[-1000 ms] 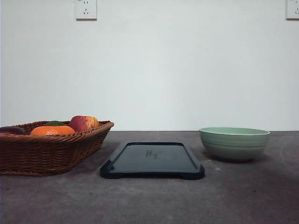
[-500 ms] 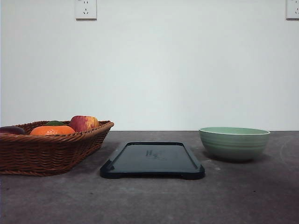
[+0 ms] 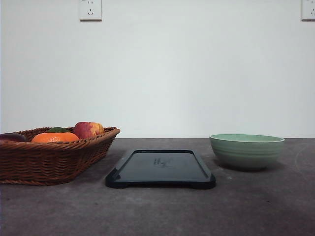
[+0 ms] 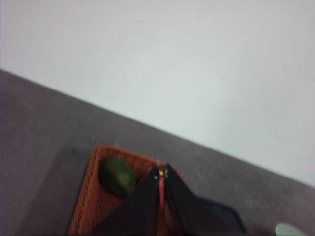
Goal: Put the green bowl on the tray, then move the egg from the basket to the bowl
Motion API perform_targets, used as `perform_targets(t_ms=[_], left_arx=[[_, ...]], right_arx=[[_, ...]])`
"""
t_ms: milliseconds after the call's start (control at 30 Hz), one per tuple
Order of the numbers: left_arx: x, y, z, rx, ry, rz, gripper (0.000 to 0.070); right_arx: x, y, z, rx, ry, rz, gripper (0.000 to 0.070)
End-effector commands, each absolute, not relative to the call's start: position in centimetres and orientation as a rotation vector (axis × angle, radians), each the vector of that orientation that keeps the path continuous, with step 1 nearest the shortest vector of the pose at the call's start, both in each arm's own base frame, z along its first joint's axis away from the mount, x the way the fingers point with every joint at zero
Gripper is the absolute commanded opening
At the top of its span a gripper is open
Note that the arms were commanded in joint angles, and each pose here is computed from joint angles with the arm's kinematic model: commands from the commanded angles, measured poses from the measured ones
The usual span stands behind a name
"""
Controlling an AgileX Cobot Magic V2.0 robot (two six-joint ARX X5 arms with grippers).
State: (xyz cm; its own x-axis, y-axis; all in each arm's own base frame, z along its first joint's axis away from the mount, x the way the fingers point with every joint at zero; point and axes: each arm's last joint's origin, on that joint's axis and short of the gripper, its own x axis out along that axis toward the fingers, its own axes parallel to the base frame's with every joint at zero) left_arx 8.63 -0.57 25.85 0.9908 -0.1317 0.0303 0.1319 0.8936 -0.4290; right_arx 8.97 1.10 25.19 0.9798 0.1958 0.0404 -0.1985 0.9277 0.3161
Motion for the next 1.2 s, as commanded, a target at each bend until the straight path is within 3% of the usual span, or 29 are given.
perform_targets(t_ms=[0,367,800,1167], left_arx=[[8.8,-0.6,27.0,-0.398,0.017,-0.147,0.0001],[12.0,-0.9,29.9,-0.314,0.296,-0.177,0.0001],[16.3,-1.4,28.9,-0.356,0.611,-0.239,0.0001],[18.0,-1.6,28.3,-0.333,0.779,-0.282,0.0000]], right_arx=[[9.1,1.2,26.1,0.302,0.017,0.215,0.0007],[13.1,1.8,28.0,0.265,0.272,0.279,0.0007],[18.7,2.6,26.8,0.269,0.641,0.317,0.0008],[21.1,3.1,26.8,0.255,0.791,0.363,0.0008]])
